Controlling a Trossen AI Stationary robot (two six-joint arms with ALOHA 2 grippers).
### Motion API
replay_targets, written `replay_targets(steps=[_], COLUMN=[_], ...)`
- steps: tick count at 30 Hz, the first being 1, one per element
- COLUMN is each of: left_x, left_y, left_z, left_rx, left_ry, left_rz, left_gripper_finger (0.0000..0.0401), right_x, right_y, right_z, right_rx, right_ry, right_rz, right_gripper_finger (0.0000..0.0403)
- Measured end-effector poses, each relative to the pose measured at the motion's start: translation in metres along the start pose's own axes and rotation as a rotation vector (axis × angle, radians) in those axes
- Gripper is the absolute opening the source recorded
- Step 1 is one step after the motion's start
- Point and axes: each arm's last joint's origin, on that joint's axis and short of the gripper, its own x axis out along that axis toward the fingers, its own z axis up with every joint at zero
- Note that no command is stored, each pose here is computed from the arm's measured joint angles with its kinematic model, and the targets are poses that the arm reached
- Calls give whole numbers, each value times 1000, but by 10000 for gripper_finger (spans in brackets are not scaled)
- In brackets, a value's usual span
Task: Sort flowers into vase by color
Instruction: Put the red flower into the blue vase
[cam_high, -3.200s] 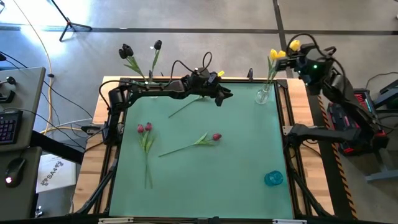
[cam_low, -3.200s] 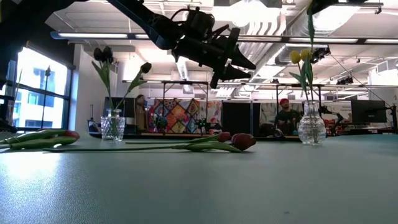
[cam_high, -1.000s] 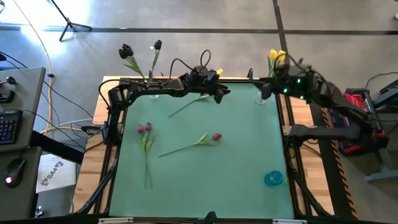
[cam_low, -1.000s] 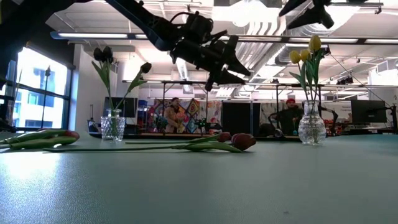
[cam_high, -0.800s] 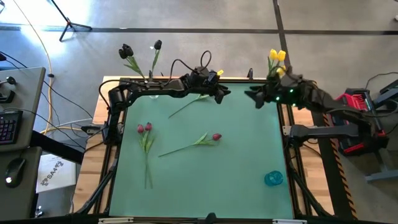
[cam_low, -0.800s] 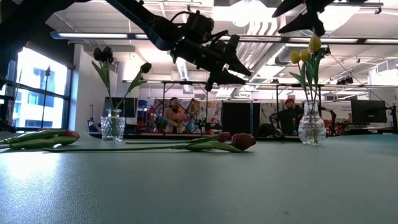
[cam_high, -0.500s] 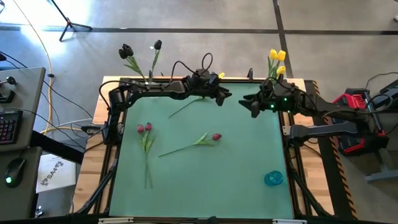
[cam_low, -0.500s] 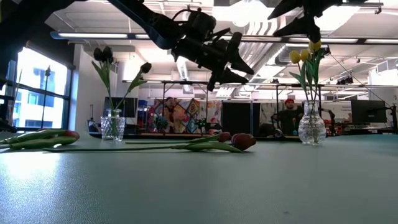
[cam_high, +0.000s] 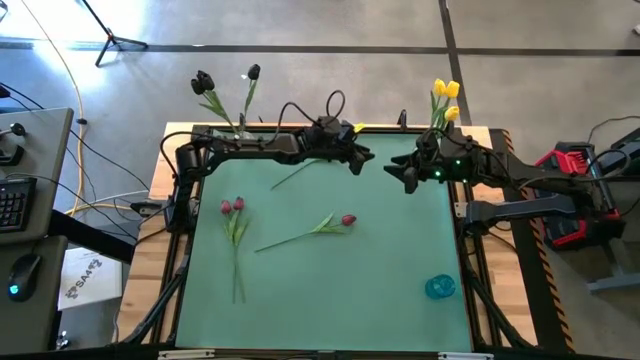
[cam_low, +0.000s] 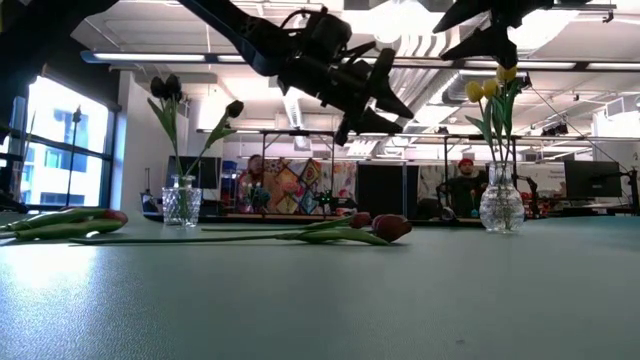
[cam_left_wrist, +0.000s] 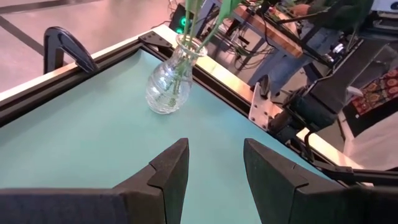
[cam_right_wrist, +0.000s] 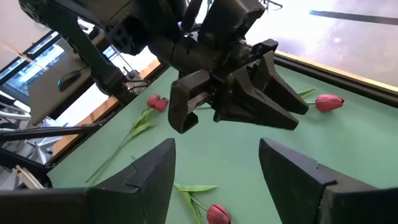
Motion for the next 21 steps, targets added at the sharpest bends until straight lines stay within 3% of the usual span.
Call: replay_targets(steps=[13, 21], left_x=[1, 2], left_y=[-9, -10], left_z=[-7, -10], left_rx=[5, 3], left_ry=[29, 56], left_rz=[-9, -1], left_gripper_finger=[142, 142], right_x=[0, 19], right_y=[12, 21], right_z=[-7, -19], right_rx=[-24, -60], right_ry=[36, 105], right_rz=[65, 39], right_gripper_finger=[220, 220])
